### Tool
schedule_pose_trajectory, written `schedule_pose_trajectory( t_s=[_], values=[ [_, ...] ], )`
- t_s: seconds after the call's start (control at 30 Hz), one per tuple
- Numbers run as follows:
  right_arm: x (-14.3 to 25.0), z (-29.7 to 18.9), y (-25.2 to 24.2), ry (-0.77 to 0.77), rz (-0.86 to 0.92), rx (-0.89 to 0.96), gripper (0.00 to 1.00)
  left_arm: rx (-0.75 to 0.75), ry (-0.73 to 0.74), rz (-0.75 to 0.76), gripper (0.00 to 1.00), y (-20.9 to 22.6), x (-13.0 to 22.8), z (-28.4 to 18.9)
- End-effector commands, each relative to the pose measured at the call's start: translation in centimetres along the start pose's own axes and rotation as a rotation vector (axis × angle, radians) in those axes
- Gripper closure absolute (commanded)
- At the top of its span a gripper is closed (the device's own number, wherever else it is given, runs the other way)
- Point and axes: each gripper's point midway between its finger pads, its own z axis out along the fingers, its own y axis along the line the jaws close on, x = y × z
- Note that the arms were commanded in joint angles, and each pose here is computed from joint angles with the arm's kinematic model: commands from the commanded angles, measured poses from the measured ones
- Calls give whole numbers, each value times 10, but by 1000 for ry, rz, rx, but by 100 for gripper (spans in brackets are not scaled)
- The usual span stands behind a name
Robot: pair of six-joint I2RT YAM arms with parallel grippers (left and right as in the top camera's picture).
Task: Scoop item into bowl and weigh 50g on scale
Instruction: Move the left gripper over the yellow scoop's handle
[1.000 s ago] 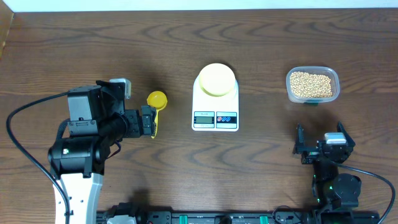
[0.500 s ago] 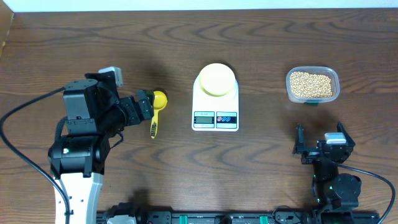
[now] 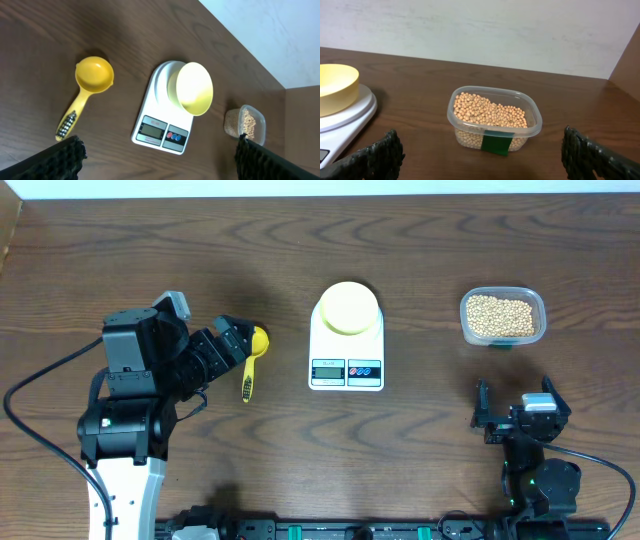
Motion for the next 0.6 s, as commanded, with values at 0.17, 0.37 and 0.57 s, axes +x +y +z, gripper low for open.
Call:
schedule_pose_trajectory(
  t_s=[0.17,0.37,0.57],
  values=[
    [0,0,0,0,7,2,1,10,36,76,14,-3,7,-1],
    [0,0,0,0,7,2,1,3,49,68,66,-1,10,-1],
    [0,0,0,0,7,2,1,2,48,7,93,-1,10,-2]
  ],
)
